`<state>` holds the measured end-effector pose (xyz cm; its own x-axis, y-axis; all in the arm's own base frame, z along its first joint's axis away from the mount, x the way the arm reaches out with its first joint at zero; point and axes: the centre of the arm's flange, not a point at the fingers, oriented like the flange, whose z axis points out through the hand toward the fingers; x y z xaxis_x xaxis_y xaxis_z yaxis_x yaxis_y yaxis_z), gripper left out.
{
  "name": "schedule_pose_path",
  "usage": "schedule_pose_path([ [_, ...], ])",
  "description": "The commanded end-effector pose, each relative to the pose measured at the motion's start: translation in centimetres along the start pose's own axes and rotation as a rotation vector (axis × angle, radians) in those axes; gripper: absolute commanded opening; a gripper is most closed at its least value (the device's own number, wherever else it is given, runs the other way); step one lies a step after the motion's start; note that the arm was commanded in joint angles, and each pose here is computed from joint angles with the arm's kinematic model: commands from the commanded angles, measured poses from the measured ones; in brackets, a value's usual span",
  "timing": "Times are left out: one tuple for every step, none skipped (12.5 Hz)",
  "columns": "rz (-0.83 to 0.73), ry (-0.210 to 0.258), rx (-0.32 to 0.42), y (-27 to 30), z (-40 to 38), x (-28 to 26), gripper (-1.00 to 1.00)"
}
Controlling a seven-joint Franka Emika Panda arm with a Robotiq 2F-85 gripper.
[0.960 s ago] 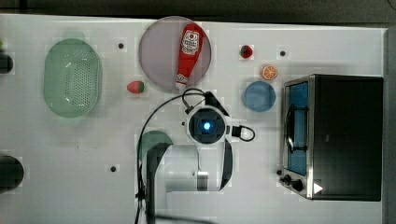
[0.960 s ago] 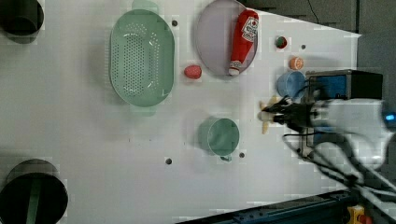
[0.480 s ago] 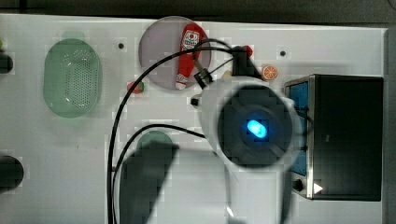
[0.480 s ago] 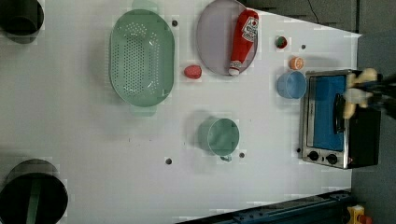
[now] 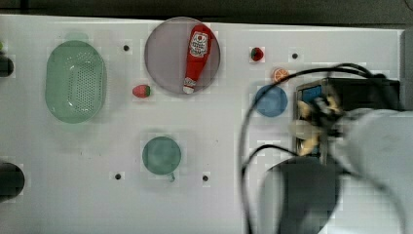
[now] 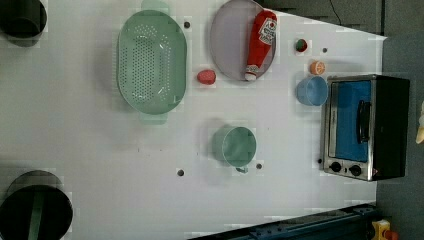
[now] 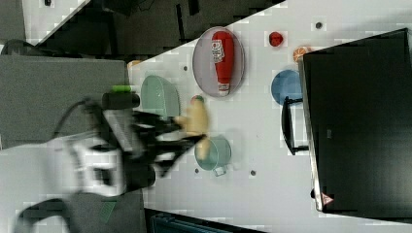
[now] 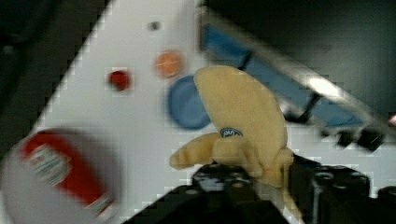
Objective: Pick banana from table and place on oven.
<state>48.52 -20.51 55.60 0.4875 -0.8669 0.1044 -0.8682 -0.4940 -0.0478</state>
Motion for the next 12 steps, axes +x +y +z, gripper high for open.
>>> schedule_pose_path([
  [-0.153,0.008,-0.105,4.6,6.0,6.2,-0.46],
  [-0.195,0.014,-0.123,5.9,7.4,7.9,-0.46],
  [-0.243,0.026,-0.139,6.9,8.9,9.3,-0.45],
  [-0.291,0.038,-0.156,7.5,10.4,10.4,-0.46],
  [-0.319,0.051,-0.173,7.8,11.9,11.2,-0.45],
  [-0.327,0.046,-0.19,7.9,13.3,11.6,-0.37],
  [-0.323,0.028,-0.203,8.0,14.5,11.6,-0.18],
  [-0.323,0.015,-0.212,8.0,15.3,11.5,0.05],
  [-0.326,0.01,-0.213,7.7,15.7,11.4,0.28],
  [-0.332,0.013,-0.21,7.3,15.6,11.3,0.5],
  [-0.334,0.01,-0.211,7.2,15.6,11.2,0.74],
  [-0.339,0.013,-0.207,7.0,15.5,11.1,0.96],
])
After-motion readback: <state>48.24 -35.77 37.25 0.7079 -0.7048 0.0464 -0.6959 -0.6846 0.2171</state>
